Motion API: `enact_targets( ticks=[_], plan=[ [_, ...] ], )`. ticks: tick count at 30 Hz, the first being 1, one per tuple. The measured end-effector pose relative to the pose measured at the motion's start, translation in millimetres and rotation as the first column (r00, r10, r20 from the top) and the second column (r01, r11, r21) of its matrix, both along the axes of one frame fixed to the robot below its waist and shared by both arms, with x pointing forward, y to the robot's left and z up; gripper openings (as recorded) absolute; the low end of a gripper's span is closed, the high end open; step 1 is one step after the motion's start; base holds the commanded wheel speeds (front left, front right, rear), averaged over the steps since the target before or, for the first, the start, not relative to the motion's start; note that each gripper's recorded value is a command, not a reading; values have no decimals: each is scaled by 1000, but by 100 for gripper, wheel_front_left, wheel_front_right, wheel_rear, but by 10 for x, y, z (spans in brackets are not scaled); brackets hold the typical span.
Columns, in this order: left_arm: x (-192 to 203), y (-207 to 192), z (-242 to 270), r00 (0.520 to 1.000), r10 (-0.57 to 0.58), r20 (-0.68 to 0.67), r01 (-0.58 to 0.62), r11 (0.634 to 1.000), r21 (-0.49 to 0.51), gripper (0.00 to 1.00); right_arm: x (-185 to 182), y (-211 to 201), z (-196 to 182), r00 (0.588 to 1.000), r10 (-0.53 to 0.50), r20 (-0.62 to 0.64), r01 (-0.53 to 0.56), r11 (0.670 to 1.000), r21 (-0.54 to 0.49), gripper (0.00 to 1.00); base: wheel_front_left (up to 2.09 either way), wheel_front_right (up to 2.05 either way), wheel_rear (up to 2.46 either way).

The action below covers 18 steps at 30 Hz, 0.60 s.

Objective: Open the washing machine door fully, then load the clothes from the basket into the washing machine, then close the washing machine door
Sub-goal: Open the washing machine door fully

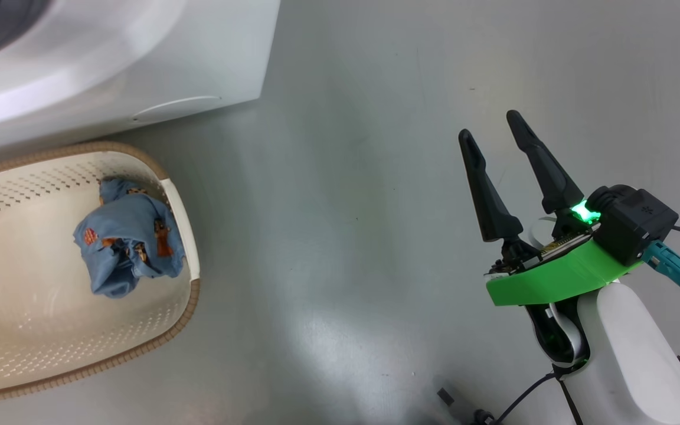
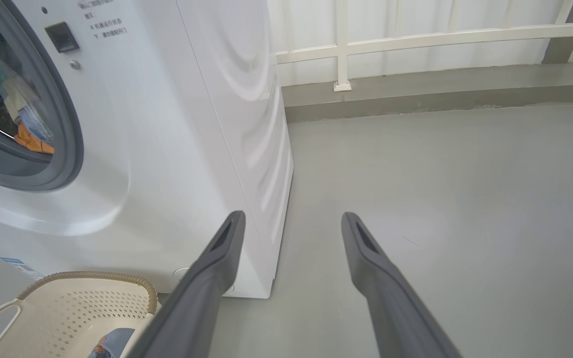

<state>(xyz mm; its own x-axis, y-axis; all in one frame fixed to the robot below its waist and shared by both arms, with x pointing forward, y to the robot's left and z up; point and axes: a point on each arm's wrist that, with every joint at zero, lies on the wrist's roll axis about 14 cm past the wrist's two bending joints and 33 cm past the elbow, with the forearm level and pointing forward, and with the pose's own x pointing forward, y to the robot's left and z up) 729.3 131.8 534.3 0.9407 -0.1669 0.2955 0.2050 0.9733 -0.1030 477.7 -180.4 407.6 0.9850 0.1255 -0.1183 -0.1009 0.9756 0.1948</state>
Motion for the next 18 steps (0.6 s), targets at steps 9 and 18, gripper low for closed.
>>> enact_targets(
  ticks=[9,18],
  plan=[
    [-96,37,-889,960,16,-279,-4,999,43,36,1,17,38,1000,3,9,-3,1000,3,100,0,0,0],
    [-87,67,-1088,916,28,-399,5,997,81,100,12,51,68,1000,11,17,-11,1000,11,100,0,0,0]
  ],
)
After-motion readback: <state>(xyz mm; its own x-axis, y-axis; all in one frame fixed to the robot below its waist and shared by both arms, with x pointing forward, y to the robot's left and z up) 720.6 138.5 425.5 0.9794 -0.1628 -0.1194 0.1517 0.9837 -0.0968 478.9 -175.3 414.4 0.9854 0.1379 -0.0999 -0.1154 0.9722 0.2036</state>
